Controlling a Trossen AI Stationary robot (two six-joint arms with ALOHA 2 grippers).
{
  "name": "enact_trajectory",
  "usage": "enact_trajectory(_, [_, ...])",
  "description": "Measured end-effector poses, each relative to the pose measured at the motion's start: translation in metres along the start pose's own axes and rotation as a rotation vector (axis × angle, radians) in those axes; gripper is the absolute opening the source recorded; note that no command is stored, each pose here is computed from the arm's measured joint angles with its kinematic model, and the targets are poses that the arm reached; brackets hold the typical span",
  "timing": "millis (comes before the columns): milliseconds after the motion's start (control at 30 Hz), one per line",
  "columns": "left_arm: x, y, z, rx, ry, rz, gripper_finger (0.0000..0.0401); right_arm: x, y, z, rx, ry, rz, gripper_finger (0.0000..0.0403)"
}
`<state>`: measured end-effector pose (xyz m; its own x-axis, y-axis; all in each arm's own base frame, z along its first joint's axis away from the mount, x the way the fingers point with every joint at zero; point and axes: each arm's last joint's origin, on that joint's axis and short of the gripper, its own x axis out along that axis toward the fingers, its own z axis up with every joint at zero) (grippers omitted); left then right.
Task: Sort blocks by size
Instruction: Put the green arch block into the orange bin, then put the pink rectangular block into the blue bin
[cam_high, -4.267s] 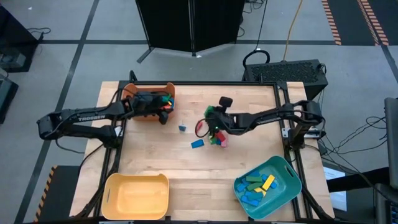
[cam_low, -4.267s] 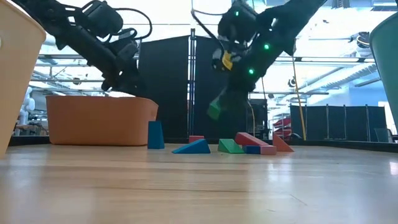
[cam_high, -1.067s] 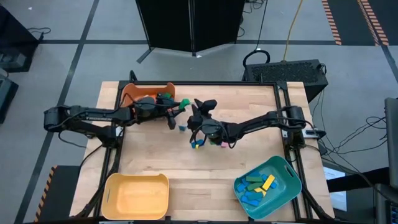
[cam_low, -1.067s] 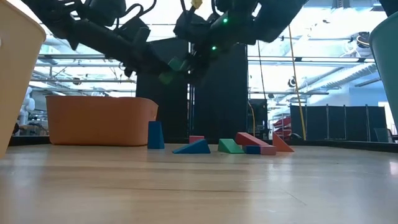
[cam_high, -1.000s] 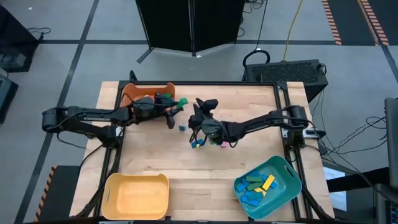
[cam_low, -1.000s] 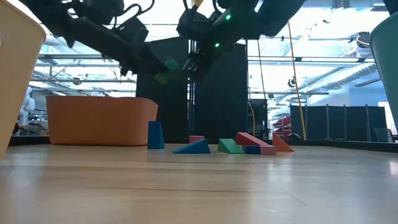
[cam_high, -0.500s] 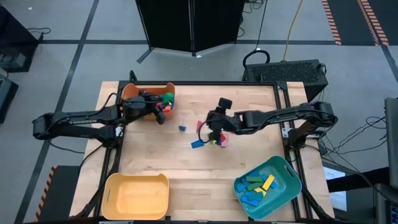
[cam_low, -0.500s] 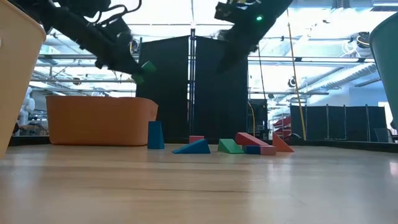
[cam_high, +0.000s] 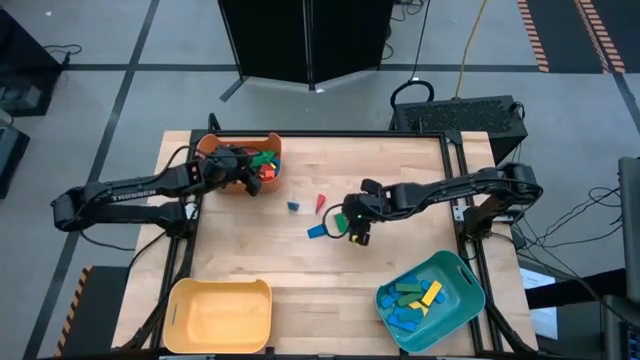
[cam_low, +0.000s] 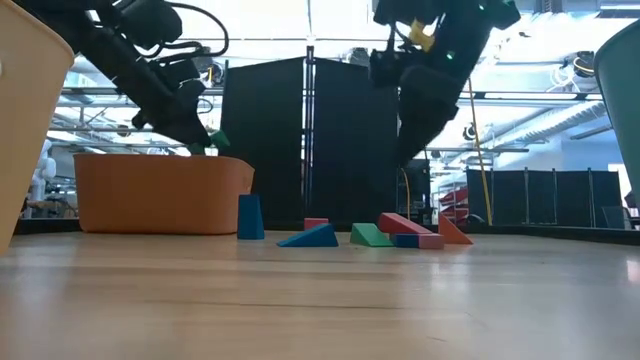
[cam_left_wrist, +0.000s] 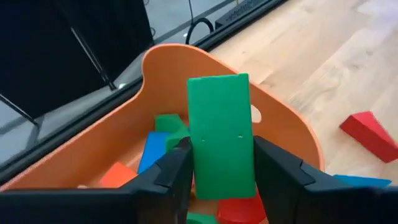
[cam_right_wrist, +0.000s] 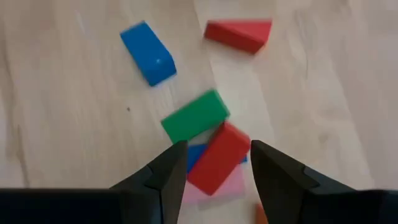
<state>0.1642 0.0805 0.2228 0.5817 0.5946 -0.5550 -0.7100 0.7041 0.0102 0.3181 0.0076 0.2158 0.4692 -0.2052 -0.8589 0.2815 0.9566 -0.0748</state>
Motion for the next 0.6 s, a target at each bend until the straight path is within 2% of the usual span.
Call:
enact_trajectory(300, [0.001,0.006,-0.004,-0.024,0.046,0.027,0.0226,0.009,0.003,-0.017,0.126,0.091,0.099,0.0164])
enact_trajectory(600, [0.002,0.008,-0.002,-0.033,0.036,0.035,0.0239,0.018,0.002,-0.032,0.155,0.167,0.105,0.0164])
